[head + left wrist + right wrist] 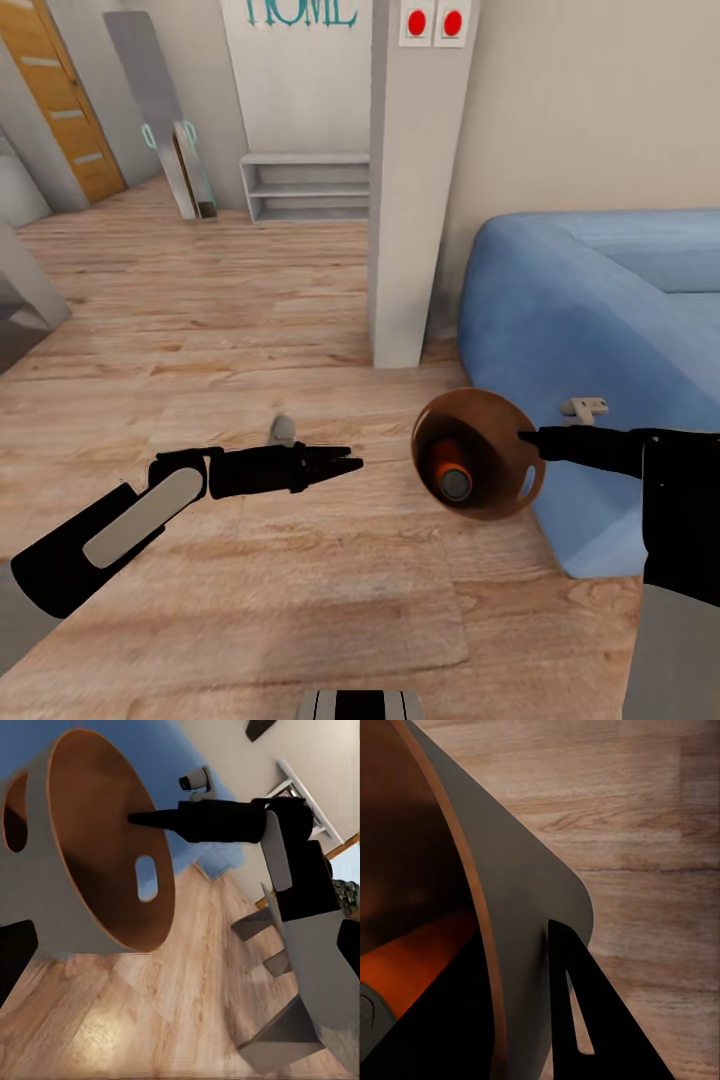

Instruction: Put the three can of soda from the living room inside the tash can in the kitchen.

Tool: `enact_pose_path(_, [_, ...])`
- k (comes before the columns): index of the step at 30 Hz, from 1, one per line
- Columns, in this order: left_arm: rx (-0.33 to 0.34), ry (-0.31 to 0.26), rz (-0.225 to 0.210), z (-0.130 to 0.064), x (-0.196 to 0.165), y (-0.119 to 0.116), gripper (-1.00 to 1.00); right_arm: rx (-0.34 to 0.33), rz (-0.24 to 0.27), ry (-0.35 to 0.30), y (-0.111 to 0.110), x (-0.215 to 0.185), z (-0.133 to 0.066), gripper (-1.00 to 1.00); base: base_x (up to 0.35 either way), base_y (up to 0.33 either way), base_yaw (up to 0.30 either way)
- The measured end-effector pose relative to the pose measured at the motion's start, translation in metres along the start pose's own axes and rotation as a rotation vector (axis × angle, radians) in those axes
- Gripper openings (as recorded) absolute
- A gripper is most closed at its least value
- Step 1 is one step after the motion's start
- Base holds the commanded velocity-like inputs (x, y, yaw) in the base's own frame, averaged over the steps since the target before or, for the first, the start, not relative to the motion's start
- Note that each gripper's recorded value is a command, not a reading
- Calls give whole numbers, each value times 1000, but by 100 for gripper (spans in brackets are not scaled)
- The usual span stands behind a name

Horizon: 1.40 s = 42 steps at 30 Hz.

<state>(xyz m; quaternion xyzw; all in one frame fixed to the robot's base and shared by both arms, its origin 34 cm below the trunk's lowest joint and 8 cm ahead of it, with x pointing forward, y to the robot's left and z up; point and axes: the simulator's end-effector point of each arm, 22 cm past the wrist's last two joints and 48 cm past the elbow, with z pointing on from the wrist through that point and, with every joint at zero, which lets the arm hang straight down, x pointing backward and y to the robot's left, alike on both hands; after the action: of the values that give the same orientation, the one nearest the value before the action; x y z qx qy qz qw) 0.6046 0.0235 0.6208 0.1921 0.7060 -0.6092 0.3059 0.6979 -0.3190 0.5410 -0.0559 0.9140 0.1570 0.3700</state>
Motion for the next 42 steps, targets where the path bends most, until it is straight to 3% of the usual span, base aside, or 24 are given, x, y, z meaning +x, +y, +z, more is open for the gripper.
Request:
enact_pose_path(8, [25,-28,51,12,13,-11,100,6,-6,-12,-1,-5,-7,-100,0,0,63])
enact_pose_path(13, [26,-20,59,12,15,-14,100,8,-9,-19,-1,-9,-12,-100,0,0,54])
enact_pose_path(19, [3,3,98,12,19,-10,100,8,-11,-25,-1,-11,-15,-100,0,0,11])
enact_pose_path(42, [-10,8,106,11,19,-6,100,40,37,-54,-19,-13,-27,-100,0,0,-21])
